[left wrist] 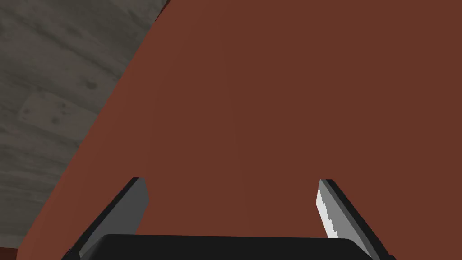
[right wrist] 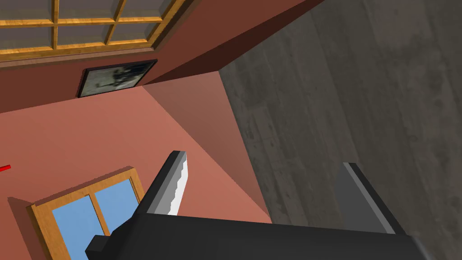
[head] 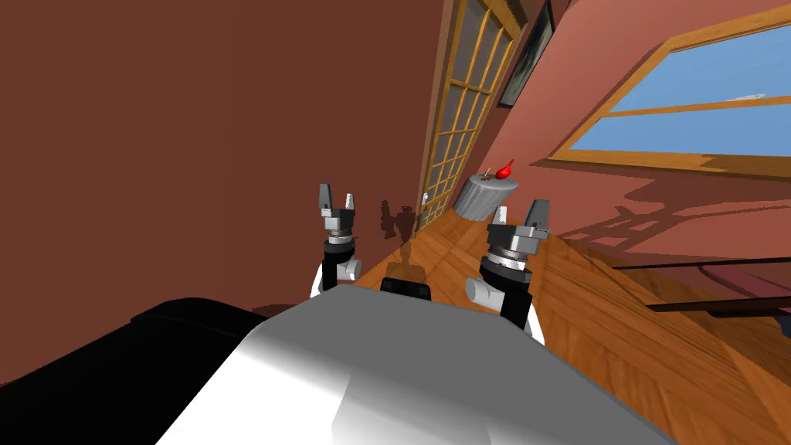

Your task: Pull the door open

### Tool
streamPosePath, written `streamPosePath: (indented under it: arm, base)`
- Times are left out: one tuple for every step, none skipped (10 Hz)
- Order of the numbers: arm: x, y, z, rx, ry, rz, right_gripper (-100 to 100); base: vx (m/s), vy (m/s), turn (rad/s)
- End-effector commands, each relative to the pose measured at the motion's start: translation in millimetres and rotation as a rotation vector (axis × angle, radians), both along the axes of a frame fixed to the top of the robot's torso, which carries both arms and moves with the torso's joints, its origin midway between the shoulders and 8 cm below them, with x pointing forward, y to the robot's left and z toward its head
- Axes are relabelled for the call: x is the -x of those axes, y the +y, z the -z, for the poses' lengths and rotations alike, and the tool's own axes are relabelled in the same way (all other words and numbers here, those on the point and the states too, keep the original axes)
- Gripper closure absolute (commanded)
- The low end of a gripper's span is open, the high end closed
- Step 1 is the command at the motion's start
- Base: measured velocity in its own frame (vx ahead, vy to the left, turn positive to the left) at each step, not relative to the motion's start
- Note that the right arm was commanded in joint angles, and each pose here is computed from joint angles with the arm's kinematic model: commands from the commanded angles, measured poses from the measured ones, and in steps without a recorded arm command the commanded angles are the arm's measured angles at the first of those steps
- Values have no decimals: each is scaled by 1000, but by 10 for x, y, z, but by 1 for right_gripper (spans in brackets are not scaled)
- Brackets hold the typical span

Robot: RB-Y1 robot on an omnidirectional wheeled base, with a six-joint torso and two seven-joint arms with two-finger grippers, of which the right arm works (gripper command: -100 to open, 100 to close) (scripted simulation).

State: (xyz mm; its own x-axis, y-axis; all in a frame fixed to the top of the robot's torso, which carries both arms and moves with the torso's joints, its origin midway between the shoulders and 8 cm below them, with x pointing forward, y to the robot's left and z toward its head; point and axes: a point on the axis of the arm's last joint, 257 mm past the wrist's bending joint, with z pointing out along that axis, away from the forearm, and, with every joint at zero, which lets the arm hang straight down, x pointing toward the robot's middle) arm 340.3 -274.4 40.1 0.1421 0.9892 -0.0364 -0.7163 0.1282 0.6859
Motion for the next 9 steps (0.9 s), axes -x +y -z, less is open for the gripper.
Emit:
streamPosePath:
  arm:
    - [-62, 6, 94, 19, 18, 11, -100]
    - [-120, 10, 186, 37, 35, 21, -100]
    - [-148, 11, 232, 46, 43, 26, -100]
    - [-217, 15, 348, 70, 64, 40, -100]
    - [-256, 16, 415, 83, 76, 47, -100]
    - [-293, 17, 481, 97, 88, 55, -100]
    - [-332, 18, 552, 111, 100, 63, -100]
    - [-376, 18, 635, 128, 115, 73, -100]
    - [-419, 18, 719, 146, 129, 83, -100]
  base:
    - [9, -28, 158]
    - [90, -58, 138]
    - [109, -62, 107]
    - [111, -63, 117]
    - [90, -58, 152]
    - [73, -70, 117]
    - [81, -59, 116]
    - [83, -65, 148]
    - [61, -74, 149]
